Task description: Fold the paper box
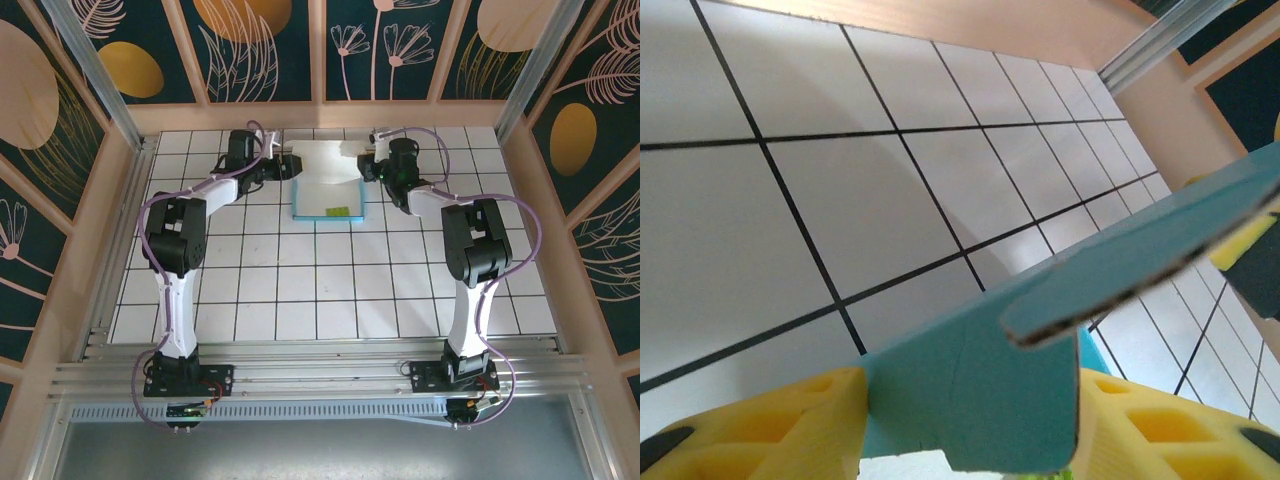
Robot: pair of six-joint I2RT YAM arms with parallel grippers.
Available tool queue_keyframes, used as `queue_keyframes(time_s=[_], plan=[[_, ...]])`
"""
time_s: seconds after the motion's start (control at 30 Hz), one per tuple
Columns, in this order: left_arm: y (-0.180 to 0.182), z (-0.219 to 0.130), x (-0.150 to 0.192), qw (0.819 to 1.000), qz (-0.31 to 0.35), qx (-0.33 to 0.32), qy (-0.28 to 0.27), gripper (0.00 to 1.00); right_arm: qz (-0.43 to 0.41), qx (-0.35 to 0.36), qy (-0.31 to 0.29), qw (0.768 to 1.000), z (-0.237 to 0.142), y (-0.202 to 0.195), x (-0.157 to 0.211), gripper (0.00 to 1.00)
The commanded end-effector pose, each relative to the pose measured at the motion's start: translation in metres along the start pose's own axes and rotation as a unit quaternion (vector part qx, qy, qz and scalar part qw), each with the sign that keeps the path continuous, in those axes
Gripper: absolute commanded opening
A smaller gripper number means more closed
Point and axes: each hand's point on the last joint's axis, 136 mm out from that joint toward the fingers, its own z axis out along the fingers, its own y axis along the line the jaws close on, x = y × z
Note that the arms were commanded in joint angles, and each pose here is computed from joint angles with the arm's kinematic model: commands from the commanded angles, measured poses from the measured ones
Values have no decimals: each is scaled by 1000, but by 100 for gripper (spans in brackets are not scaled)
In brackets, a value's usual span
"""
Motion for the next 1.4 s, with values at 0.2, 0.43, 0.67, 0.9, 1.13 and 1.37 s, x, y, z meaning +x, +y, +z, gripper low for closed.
queue_keyframes(time_s=[0.2, 0.43, 0.67, 0.9, 1.13, 1.37], plan=[[-26, -8, -3, 1000, 9, 16, -17, 54, 67, -19, -8, 998, -4, 22, 15, 28], [-27, -9, 5, 1000, 0, 19, -17, 54, 85, -26, -10, 996, -9, 28, 19, 28], [-38, -9, 2, 999, -5, 36, -22, 54, 145, -36, -3, 989, -6, 31, 15, 28], [-41, -8, 7, 999, -7, 39, -17, 54, 185, -27, 25, 982, -1, 29, 27, 28], [-46, -12, 12, 999, -8, 44, -17, 54, 187, -28, 28, 982, -5, 31, 32, 30], [-49, -15, 16, 999, -10, 47, -17, 54, 188, -27, 29, 981, -10, 34, 36, 30]])
